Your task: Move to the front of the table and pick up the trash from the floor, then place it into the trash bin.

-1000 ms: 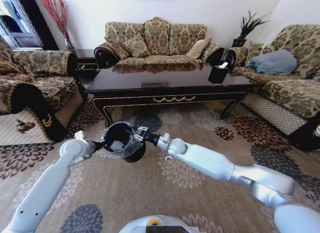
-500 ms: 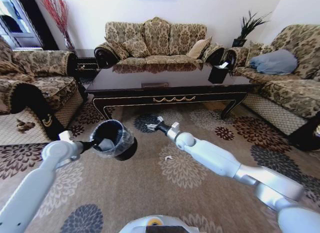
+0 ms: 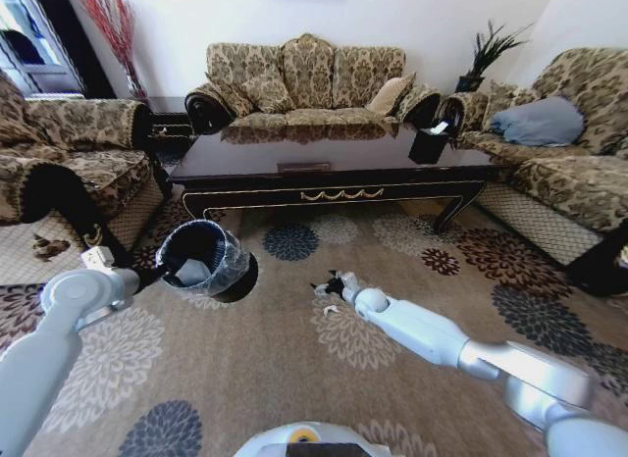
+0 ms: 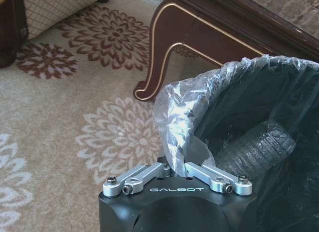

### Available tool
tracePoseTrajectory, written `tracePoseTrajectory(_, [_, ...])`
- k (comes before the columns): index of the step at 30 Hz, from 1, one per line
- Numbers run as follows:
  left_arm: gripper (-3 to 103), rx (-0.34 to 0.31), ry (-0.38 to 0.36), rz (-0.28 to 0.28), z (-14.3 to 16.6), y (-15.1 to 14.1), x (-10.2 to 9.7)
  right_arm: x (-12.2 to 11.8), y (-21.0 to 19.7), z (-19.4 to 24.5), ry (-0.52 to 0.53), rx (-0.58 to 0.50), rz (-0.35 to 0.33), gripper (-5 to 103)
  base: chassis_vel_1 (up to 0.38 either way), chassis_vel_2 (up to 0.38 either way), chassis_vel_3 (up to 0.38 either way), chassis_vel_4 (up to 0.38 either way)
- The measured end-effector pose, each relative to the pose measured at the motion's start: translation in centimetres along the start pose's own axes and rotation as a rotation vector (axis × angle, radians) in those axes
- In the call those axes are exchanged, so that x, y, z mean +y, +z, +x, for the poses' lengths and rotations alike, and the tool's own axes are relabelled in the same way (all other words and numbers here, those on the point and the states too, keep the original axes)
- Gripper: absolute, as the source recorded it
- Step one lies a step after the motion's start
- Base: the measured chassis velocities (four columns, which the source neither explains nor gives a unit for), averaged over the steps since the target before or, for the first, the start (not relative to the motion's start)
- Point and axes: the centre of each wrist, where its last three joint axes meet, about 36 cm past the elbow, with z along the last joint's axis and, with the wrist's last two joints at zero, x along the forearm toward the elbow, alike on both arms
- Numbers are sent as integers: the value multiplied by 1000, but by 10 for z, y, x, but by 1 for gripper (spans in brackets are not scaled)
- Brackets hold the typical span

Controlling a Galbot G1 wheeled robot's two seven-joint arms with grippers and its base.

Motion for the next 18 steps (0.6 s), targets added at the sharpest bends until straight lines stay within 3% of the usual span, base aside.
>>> tracePoseTrajectory(4, [0, -7, 24, 0, 0, -1, -1, -16, 45, -7, 56, 103, 86, 100, 0, 0, 0, 0])
tracePoseTrajectory(8, [0, -7, 29, 4, -3, 1, 2, -14, 65, -18, 62, 132, 101, 100, 0, 0, 0, 0])
tracePoseTrajectory(18, [0, -4, 26, 4, -11, 5, 5, 9, 58, -40, 8, 101, 122, 100, 0, 0, 0, 0])
